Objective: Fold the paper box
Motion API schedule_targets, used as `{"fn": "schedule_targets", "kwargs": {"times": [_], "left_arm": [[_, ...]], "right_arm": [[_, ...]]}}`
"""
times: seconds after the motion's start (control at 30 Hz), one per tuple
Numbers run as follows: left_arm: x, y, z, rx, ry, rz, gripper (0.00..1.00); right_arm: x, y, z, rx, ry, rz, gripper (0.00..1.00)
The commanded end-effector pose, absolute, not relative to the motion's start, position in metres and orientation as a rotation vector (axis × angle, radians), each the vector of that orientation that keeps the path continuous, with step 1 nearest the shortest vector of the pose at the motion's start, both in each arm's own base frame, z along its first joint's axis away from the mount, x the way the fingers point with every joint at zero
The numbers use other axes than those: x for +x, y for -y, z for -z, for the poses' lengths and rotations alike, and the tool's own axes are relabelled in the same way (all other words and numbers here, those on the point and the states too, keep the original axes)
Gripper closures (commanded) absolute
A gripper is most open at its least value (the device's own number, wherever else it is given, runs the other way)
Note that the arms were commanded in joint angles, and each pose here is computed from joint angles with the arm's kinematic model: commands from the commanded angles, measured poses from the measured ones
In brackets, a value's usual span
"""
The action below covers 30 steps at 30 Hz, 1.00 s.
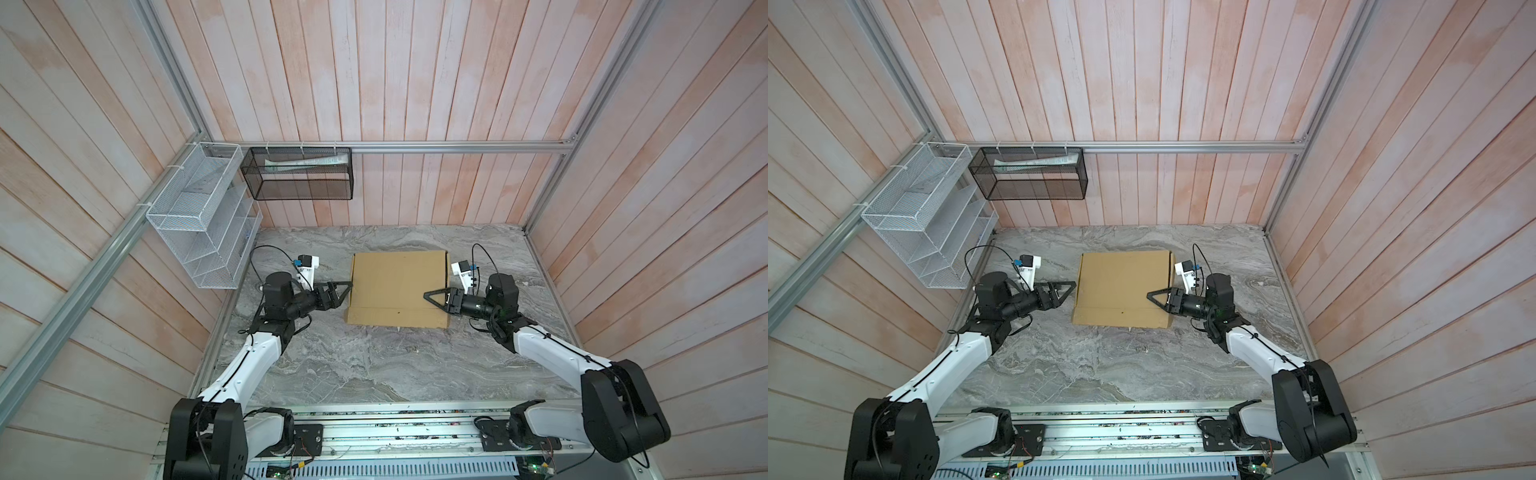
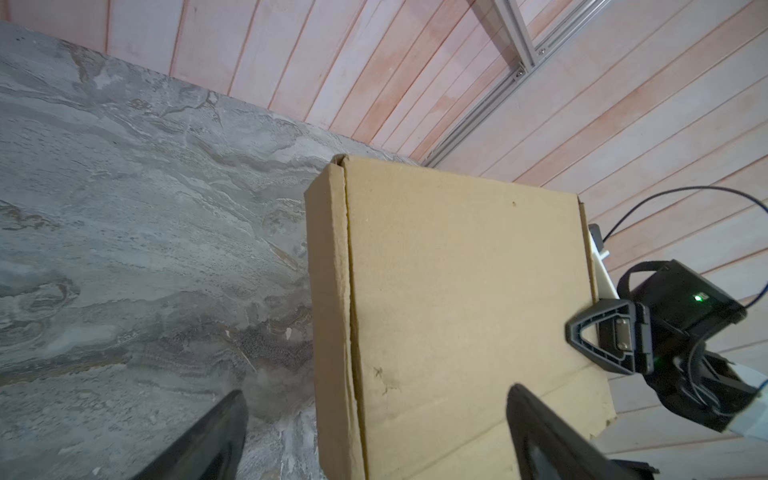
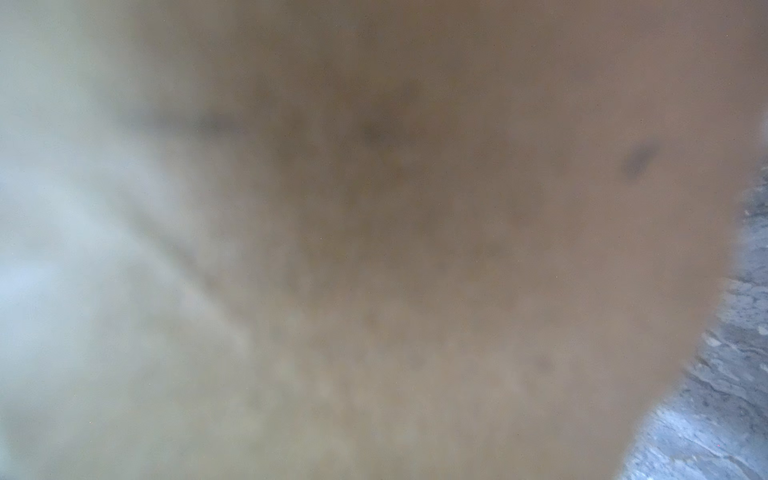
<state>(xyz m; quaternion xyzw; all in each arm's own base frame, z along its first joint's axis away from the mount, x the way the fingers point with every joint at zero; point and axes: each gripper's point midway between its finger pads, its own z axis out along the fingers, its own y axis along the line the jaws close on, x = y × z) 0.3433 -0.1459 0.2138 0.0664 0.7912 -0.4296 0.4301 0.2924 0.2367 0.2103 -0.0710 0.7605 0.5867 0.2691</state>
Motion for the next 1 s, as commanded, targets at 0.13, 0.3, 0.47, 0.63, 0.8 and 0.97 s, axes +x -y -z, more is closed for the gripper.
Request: {"fn": "schedule_targets", "kwargs": {"times": [0.13,0.3,0.47,0.63,0.8,0.97], "left_arm": [[0.344,0.161,-0.222,0.273,-1.920,1.230,0.00],[0.345,0.169,-0.220,0.317,-1.898,1.318,0.03],[0.346,0.174,-0.224,0.344,-1.875,1.375,0.04],[0.344,0.183,-0.225,0.397,-1.882,1.429,0.05],[0.341,0.189,-0.222,0.428,-1.894,1.451,0.05],[0.340,0.195,-0.223,0.454,-1.885,1.487,0.07]], "right_arm": [[0.295,-0.233,-0.239,-0.320,-1.960,-1.607,0.55],[0.293,-0.229,-0.247,-0.356,-1.921,-1.666,0.56],[0.294,-0.230,-0.249,-0.397,-1.916,-1.702,0.56],[0.301,-0.232,-0.249,-0.422,-1.918,-1.698,0.57],[0.302,-0.235,-0.247,-0.442,-1.925,-1.732,0.59],[0.301,-0.237,-0.243,-0.456,-1.930,-1.772,0.60]]}}
